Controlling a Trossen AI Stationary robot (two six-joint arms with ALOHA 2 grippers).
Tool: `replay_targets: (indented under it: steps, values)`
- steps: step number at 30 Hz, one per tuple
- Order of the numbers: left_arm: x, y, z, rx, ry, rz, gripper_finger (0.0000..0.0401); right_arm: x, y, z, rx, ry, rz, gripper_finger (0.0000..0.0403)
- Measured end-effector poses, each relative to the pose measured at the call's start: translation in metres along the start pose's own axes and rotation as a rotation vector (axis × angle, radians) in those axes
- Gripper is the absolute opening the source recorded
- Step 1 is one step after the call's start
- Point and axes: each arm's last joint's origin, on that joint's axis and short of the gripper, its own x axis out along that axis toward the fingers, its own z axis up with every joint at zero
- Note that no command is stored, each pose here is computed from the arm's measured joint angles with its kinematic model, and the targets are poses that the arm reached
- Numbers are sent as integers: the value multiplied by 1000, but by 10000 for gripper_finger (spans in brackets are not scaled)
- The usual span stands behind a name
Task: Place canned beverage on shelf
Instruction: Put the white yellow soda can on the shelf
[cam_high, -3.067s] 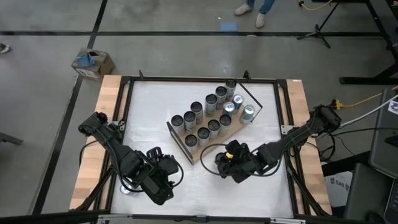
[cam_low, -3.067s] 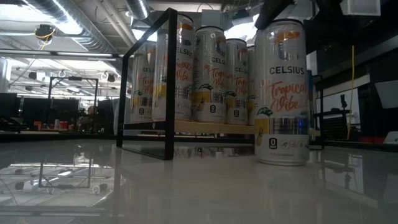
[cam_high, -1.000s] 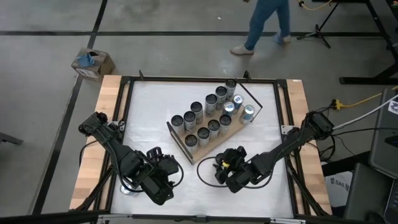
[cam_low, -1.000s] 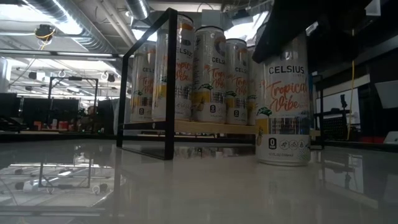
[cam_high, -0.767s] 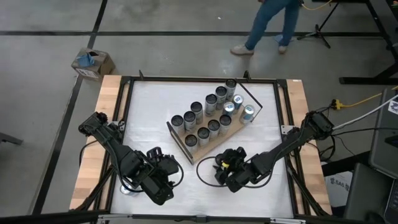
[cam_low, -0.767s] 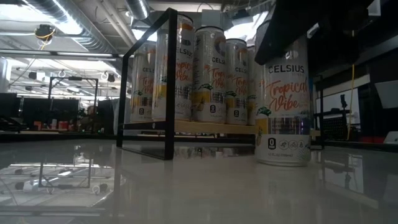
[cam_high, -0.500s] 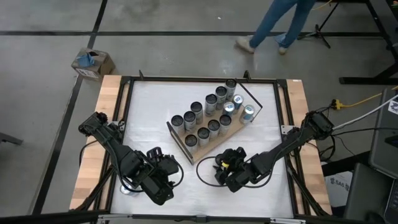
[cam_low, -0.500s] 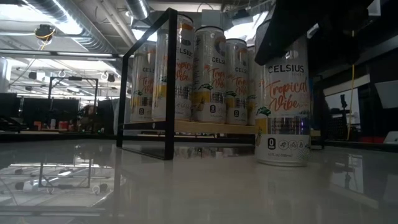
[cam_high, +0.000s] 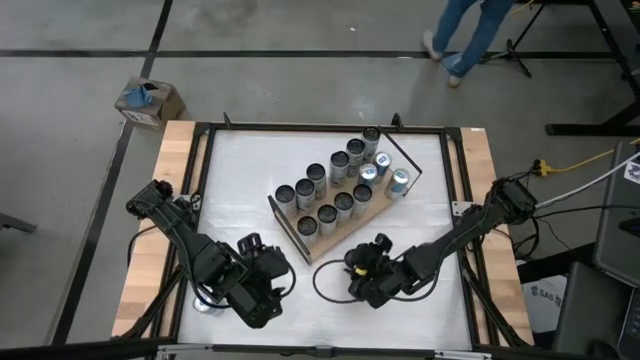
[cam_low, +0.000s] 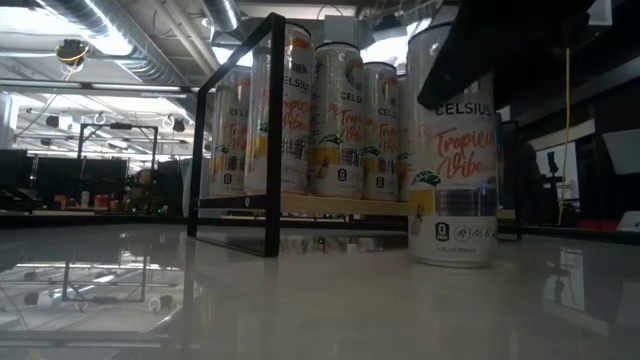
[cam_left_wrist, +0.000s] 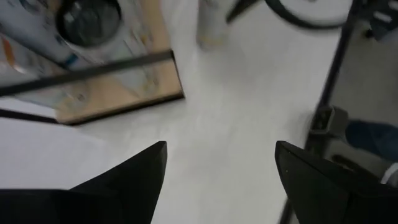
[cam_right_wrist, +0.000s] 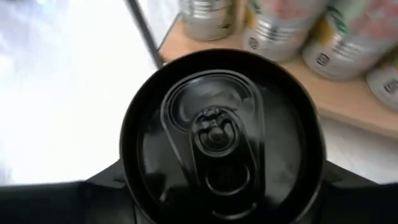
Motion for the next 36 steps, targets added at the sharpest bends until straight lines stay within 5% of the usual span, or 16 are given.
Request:
replay_targets:
  steps: [15,23,36]
  values:
    - [-2,-22,20,67,-316,-92,289,-3,18,1,-483,108,361,258]
    - [34,-43,15,104,-348,-4,289,-4,24,1,-543,107,466,260]
    - [127,-80,-8,187,-264,108,289,-4,24,2,-541,101,467,271]
